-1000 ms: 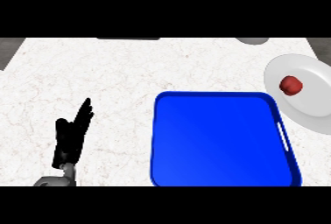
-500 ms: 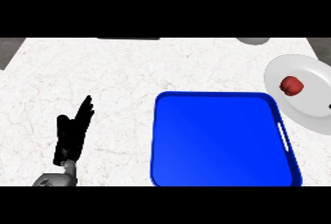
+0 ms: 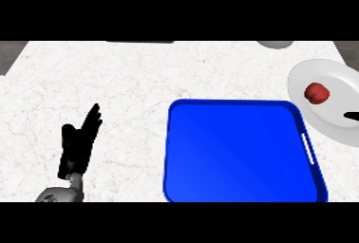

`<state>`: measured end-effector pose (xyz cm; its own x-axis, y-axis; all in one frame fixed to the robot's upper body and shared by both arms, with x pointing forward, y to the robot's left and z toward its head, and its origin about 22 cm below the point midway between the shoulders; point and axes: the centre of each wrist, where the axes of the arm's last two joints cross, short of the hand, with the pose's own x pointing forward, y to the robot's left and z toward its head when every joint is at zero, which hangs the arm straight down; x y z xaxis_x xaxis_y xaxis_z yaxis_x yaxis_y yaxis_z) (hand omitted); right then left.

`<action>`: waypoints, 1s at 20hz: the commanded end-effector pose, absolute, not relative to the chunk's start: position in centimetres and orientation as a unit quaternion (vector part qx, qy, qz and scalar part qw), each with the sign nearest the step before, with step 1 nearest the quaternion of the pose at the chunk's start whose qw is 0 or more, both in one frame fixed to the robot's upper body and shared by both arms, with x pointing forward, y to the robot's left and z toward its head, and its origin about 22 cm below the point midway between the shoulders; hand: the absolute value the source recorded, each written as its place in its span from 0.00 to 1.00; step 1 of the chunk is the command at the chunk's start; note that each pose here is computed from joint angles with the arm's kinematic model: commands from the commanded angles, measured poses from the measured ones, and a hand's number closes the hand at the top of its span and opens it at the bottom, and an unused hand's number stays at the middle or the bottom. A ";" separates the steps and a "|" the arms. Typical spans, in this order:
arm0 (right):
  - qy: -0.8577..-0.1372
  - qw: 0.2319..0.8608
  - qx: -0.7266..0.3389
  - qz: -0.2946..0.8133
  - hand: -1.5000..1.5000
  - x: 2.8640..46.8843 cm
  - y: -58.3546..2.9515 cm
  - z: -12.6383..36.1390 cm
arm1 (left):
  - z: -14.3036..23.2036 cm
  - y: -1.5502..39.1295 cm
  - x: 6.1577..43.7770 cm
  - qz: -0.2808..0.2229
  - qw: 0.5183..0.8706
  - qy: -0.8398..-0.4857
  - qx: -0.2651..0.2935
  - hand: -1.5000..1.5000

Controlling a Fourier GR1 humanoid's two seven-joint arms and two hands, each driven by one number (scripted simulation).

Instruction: Pick the bell pepper from the tray and place it in the plate

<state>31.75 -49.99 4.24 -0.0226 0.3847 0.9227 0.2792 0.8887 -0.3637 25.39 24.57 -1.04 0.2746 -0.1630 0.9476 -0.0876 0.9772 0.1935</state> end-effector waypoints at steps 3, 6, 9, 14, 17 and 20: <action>-0.701 0.664 -0.258 0.034 0.00 29.8 -50.8 2.6 | 0.5 22.9 24.6 -0.025 0.786 -0.610 0.100 0.50; -0.693 0.665 -0.276 0.039 0.00 30.5 -51.2 4.2 | -1.0 22.8 25.3 -0.033 0.791 -0.603 0.093 0.50; -0.683 0.672 -0.284 0.030 0.00 29.1 -52.4 4.1 | -1.1 24.8 25.0 -0.021 0.790 -0.606 0.092 0.50; -0.675 0.675 -0.296 0.028 0.00 28.0 -53.8 4.8 | -1.7 24.4 24.8 -0.026 0.790 -0.604 0.106 0.50; -0.672 0.673 -0.308 0.031 0.00 27.4 -54.3 4.9 | -1.0 24.1 24.8 -0.038 0.789 -0.605 0.099 0.50; -0.672 0.670 -0.314 0.023 0.00 25.8 -54.6 3.4 | 0.7 23.6 26.4 -0.021 0.790 -0.605 0.098 0.50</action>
<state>26.98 -53.82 3.51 0.0897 0.4503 0.8884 0.3716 0.8124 -0.4493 25.83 23.96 -0.20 0.2632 -0.1603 0.9513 -0.0802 0.9791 0.1871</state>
